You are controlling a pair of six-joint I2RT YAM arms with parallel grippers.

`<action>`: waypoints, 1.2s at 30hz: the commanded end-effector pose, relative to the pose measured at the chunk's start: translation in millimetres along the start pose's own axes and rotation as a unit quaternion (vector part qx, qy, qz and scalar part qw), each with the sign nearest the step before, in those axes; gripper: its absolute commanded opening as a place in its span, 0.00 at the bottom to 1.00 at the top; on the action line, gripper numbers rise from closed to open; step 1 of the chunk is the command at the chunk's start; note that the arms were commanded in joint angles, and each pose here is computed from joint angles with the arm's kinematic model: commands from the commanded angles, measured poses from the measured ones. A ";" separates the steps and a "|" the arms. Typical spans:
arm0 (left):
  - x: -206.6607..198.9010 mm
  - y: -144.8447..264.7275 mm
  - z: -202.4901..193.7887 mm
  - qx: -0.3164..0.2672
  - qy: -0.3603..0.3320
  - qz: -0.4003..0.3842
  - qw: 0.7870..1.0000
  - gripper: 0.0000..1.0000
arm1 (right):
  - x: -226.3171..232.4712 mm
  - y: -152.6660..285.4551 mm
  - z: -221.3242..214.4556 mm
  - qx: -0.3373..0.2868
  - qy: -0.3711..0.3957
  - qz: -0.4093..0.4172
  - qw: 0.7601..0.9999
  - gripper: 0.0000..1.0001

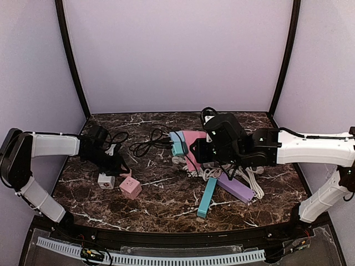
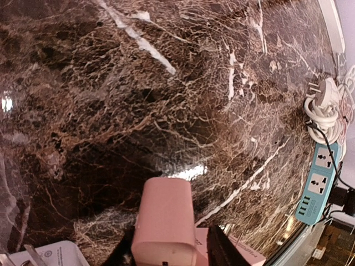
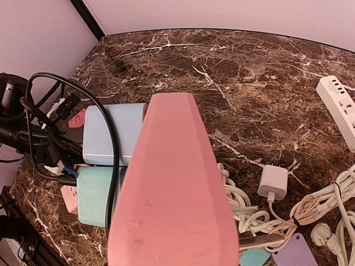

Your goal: Pull the plug off the socket

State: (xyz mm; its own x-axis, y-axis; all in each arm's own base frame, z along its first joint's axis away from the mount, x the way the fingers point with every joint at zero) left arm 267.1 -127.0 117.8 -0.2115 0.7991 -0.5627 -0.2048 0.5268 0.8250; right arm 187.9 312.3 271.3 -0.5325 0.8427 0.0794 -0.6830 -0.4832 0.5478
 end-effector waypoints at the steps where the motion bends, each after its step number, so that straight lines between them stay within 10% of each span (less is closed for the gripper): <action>1: -0.4 6.4 2.6 -0.009 -0.012 0.015 1.000 0.48 | 5.7 4.5 27.1 -0.054 -0.035 0.018 0.998 0.00; 12: -3.1 19.0 3.4 -0.037 -0.023 0.026 0.999 0.73 | 6.9 4.3 28.2 -0.053 -0.035 0.023 0.998 0.00; 23: -11.7 48.7 6.0 -0.108 -0.023 0.029 0.993 0.78 | 6.2 6.6 28.6 -0.055 -0.039 0.023 0.997 0.00; 36: -70.8 110.2 -29.7 -0.165 -0.040 -0.210 0.963 0.74 | 3.5 11.5 38.5 -0.073 -0.057 0.009 0.996 0.00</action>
State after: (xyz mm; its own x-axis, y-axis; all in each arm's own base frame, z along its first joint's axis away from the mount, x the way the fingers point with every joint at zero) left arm 243.3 -119.1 233.2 -0.0296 0.6684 -0.7433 -0.5730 0.5979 0.5605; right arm 188.7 313.7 268.8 -0.5188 0.8498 0.0935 -0.6827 -0.4776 0.5530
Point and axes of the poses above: each gripper's point midway between its finger pads, its own y axis back along the fingers, its own x axis along the line the jaws close on, z = x × y, the point moved 8 cm from there along y, back along the fingers, and after that the axes turned 15 degrees about y, right-handed, at the moved point
